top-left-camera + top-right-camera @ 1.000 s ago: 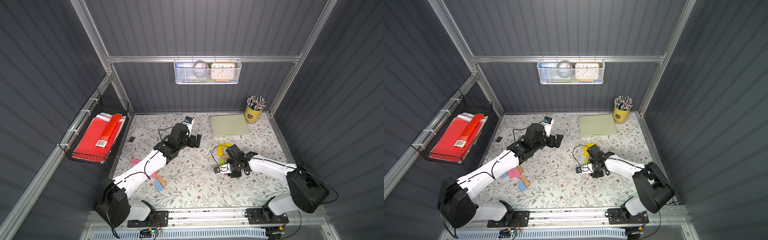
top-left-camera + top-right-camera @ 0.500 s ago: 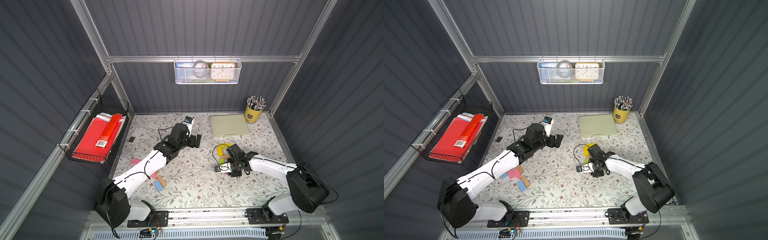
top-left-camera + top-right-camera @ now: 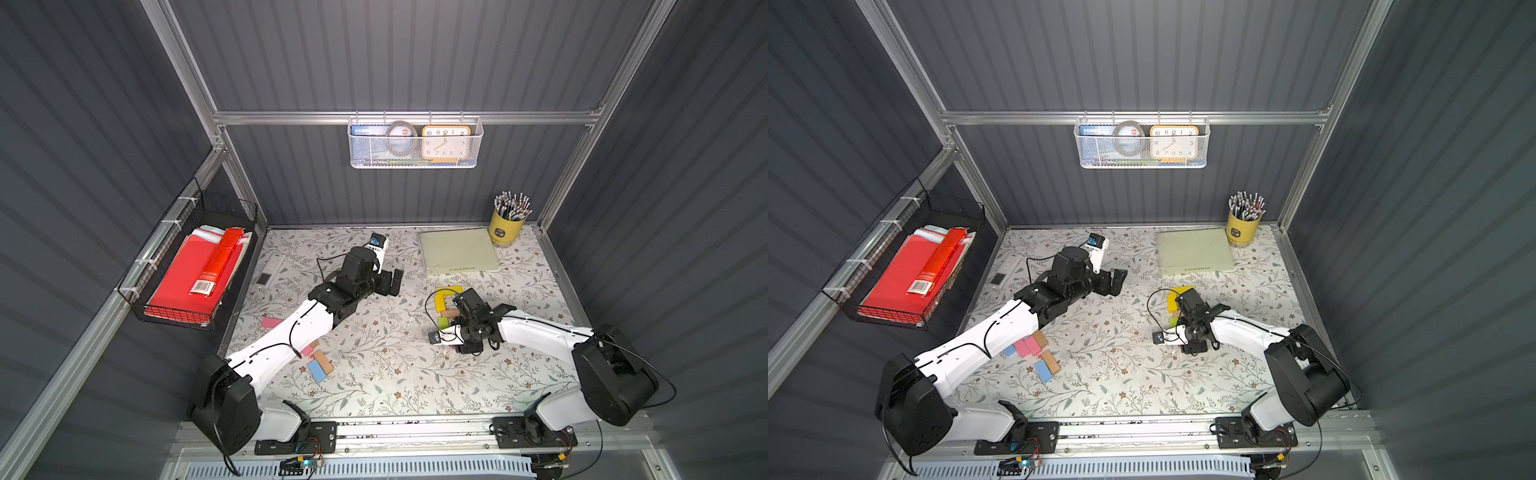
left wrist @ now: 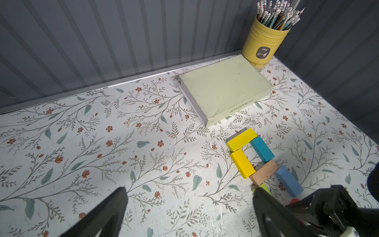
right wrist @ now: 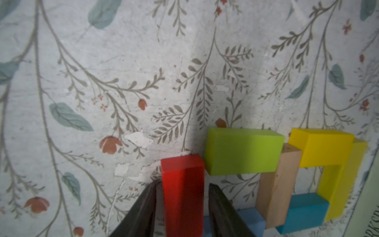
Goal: Assemble the number 8 with building blocks
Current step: Assemble the building block at the center of the board.
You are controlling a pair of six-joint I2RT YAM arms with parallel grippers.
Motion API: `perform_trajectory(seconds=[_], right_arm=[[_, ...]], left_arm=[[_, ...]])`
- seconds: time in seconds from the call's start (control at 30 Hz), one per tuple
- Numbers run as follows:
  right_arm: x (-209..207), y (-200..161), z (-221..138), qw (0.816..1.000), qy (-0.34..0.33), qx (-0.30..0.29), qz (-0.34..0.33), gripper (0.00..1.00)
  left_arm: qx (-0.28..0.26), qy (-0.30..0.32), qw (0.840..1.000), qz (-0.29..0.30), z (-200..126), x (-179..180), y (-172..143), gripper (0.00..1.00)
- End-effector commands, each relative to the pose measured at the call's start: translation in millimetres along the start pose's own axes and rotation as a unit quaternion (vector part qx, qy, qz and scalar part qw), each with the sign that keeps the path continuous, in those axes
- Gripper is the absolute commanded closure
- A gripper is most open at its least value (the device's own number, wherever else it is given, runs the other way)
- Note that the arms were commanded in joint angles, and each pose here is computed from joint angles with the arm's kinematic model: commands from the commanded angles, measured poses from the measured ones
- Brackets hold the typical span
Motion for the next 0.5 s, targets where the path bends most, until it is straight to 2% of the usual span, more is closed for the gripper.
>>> perform_trajectory(seconds=[0.0,0.47], right_arm=[[3.8,-2.6,1.5,1.0,0.006,0.003,0.006,0.54],[3.8,-4.8,3.3,1.0,0.002,0.013,0.005,0.54]], left_arm=[[0.003,-0.003,1.0,0.005,2.8,2.5,-2.4,0.01],[0.003,-0.003,1.0,0.007,2.6,2.4,-2.1,0.01]])
Point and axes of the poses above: each gripper's point midway between its finger pads, its own z axis out along the fingers, its own x axis along the line the jaws close on, y = z × x, the point moved 6 cm from there along -z, back along the fingers, and after that the axes turned 13 degrees about -z, right-handed, at the moved point
